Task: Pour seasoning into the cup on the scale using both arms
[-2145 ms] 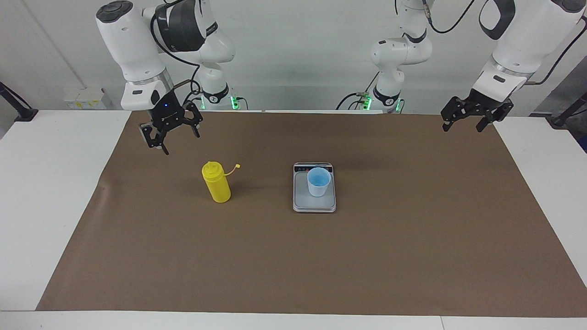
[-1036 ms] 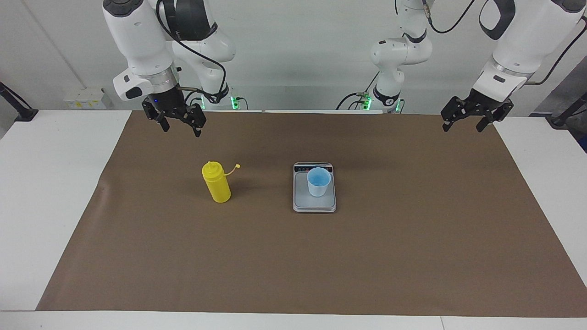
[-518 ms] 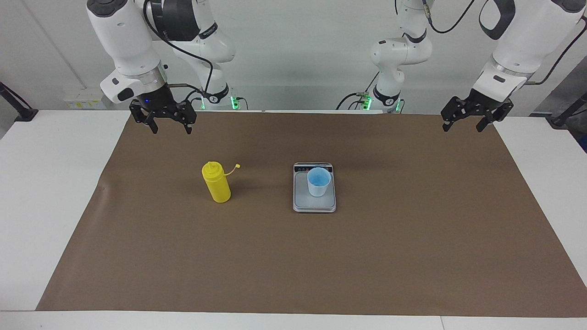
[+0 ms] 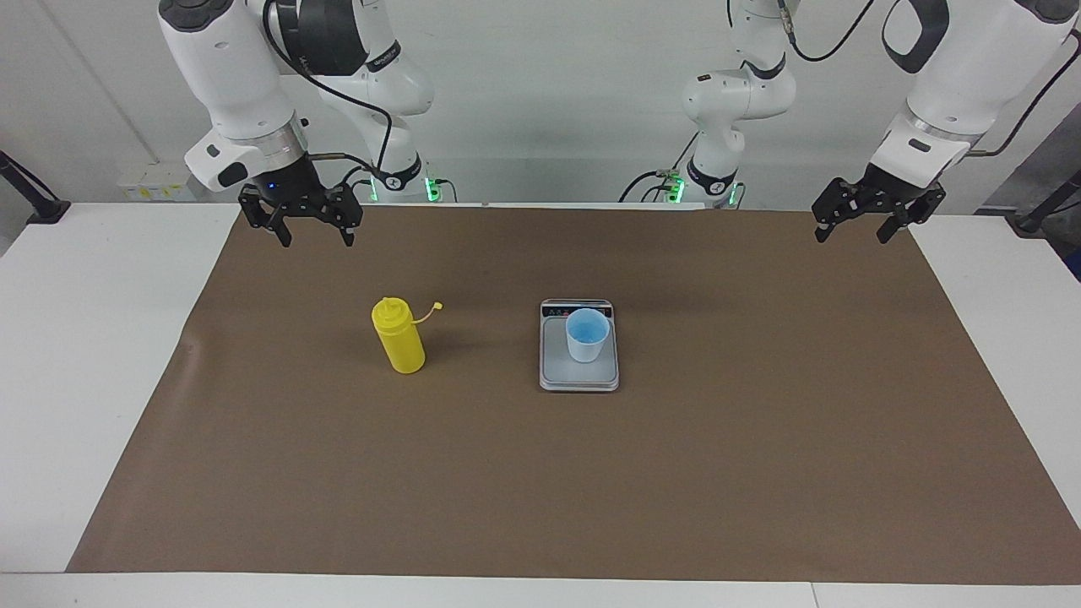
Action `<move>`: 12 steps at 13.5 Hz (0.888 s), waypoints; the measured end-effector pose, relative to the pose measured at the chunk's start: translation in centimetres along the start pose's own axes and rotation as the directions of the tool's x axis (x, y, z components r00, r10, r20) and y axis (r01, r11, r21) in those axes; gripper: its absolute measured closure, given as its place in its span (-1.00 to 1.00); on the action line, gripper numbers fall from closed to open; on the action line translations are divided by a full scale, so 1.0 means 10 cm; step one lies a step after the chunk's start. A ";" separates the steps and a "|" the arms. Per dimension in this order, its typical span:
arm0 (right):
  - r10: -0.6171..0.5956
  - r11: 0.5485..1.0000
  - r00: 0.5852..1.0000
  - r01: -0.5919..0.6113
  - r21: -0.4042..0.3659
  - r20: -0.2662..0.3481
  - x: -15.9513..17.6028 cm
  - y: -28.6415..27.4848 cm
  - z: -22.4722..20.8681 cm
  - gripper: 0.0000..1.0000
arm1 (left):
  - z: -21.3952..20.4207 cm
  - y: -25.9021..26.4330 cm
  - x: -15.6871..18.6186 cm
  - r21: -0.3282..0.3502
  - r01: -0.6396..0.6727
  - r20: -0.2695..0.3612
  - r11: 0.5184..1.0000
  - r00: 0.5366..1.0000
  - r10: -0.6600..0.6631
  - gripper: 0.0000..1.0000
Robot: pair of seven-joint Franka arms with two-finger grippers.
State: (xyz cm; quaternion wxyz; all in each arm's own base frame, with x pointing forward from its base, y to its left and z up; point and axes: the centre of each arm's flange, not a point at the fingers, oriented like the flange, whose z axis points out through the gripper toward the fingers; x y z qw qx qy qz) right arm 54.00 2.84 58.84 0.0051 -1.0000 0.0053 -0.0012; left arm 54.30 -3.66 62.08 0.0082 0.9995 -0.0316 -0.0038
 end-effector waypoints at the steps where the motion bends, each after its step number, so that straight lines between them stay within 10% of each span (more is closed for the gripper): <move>1: 0.001 1.000 1.000 -0.001 0.001 0.000 0.00 0.00 0.00 -1.00 | 0.00 0.00 0.00 0.000 0.000 0.000 1.000 1.000 0.000 -1.00; 12: 0.032 0.999 0.999 -0.032 0.001 0.000 -0.01 -0.03 0.01 -1.00 | 0.00 0.00 0.00 0.000 0.000 0.000 1.000 1.000 0.000 -1.00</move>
